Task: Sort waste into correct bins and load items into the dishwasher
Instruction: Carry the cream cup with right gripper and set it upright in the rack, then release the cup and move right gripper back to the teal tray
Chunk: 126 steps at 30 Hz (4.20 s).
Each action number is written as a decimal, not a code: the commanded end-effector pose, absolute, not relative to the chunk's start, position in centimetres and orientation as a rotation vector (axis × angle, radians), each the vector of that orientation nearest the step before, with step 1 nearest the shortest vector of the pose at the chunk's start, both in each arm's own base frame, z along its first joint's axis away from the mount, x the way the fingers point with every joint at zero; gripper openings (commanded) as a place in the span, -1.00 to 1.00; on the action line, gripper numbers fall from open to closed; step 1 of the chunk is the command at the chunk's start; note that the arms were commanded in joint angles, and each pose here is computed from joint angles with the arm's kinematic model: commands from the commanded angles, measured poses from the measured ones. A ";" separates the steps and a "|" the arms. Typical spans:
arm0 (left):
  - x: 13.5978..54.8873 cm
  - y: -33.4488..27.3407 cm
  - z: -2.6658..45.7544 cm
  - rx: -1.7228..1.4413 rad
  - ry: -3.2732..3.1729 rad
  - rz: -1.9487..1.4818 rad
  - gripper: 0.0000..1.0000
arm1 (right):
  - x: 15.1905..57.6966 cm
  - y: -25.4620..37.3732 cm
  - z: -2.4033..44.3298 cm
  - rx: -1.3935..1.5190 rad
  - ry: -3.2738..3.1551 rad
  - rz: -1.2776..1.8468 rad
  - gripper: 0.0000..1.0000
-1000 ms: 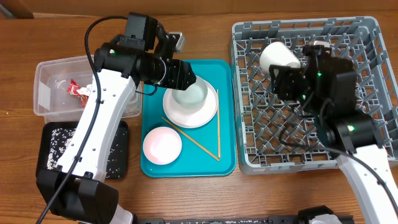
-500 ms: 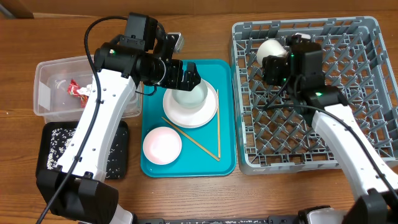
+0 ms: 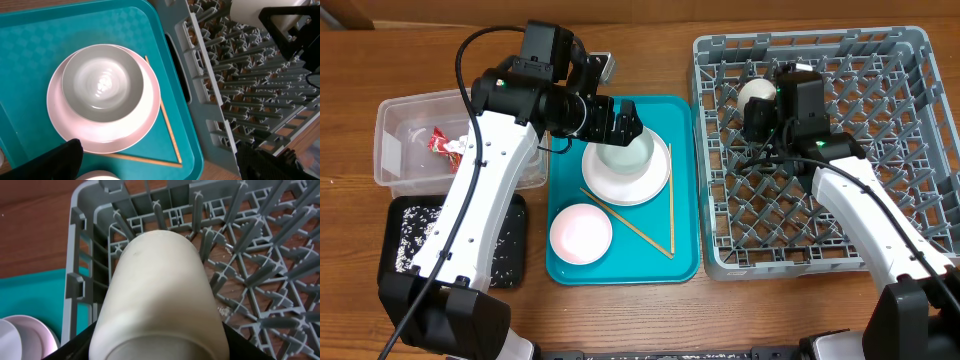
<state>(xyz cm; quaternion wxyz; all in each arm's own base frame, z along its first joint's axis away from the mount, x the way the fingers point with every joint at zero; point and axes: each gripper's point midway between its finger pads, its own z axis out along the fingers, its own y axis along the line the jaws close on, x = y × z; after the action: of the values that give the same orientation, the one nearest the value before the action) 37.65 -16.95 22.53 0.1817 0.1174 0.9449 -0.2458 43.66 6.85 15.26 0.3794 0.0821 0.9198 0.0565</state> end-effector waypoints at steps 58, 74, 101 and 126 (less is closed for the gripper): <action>38.0 -16.8 22.5 0.330 2.666 -0.683 1.00 | 45.7 6.2 16.8 0.249 2.394 0.050 -0.74; 38.0 -16.8 22.5 0.330 2.666 -0.683 1.00 | 47.3 9.7 14.6 0.180 2.419 0.273 -0.73; 42.4 -7.8 27.6 -0.045 2.519 -0.643 1.00 | 36.5 19.7 23.7 -0.266 2.405 0.803 -0.05; 42.8 2.7 27.3 -0.411 2.493 -0.464 1.00 | 38.2 36.8 11.3 -0.843 2.191 0.452 0.39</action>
<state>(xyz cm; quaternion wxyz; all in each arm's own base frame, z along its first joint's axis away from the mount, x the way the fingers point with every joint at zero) 42.53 2.45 26.77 0.2758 -0.1442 0.9338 -0.1768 37.01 36.53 12.85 0.3542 -0.3036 0.8609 0.2030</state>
